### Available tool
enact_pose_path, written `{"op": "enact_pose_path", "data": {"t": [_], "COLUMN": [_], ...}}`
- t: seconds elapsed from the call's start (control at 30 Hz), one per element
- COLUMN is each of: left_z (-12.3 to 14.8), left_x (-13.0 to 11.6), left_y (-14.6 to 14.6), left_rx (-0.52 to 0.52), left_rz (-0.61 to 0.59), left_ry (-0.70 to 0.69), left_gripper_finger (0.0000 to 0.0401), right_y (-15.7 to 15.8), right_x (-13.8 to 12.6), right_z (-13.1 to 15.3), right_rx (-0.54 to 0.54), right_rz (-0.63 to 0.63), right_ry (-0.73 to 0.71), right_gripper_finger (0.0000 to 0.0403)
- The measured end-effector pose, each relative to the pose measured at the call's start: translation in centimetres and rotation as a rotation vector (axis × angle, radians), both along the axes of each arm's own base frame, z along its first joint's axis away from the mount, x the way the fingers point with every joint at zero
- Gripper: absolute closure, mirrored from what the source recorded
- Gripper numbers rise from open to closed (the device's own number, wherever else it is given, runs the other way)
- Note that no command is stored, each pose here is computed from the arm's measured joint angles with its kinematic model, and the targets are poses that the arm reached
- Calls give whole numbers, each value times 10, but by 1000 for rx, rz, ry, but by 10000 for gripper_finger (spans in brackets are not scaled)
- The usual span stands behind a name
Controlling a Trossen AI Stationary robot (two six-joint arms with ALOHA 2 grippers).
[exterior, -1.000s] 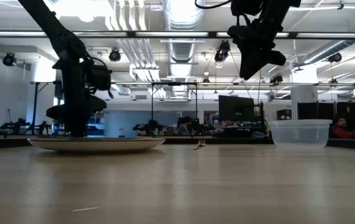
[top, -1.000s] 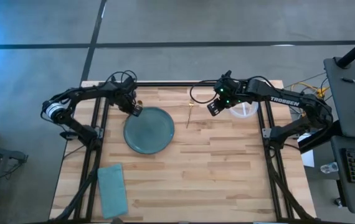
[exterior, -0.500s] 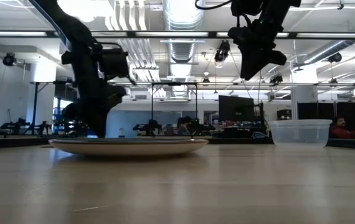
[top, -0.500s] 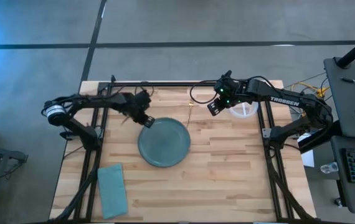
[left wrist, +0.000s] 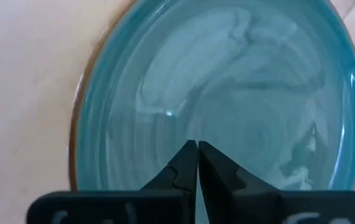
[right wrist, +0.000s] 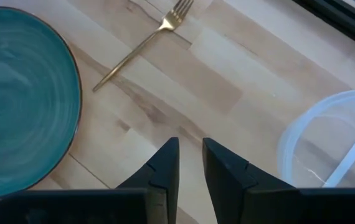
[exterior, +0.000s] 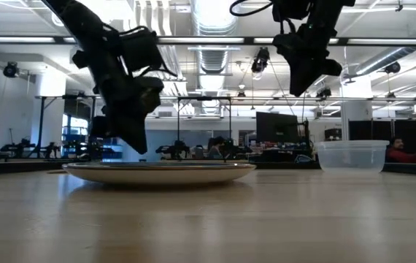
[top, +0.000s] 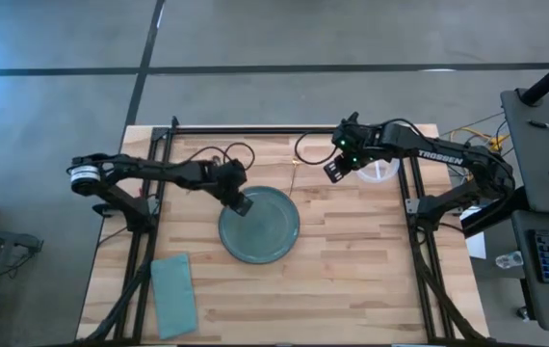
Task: Set table place
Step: Move the plate to the center of the table
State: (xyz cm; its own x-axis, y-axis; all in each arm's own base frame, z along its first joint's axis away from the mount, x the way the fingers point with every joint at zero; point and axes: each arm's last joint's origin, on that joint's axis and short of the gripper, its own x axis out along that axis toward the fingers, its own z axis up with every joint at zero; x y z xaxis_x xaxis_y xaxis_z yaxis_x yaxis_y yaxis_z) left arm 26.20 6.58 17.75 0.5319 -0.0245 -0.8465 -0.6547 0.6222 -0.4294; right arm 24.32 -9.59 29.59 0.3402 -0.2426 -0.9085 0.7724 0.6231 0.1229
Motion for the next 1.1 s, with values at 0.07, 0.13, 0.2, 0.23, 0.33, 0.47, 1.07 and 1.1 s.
{"op": "enact_pose_path", "data": {"t": [0.07,0.13,0.2,0.23,0.33,0.47,1.07,1.1], "left_z": [8,17,19,20,15,-5,-23,-23], "left_x": [1,0,-2,-3,-6,-10,29,30], "left_y": [1,6,16,22,44,63,36,33], "left_rx": [59,122,182,198,214,151,26,24], "left_rz": [28,66,103,120,175,215,68,68], "left_ry": [-19,-43,-34,-28,0,65,54,53], "left_gripper_finger": [401,401,401,401,401,401,401,401], "right_y": [1,2,2,2,2,1,2,2], "right_x": [1,1,1,2,2,2,1,1], "right_z": [0,0,0,0,1,1,-1,-1], "right_rx": [0,-2,-3,-3,-5,-7,2,3], "right_rz": [6,8,8,8,8,7,-1,-1], "right_ry": [-1,-4,-7,-9,-12,-17,-5,-3], "right_gripper_finger": [339,340,340,339,340,339,342,342]}}
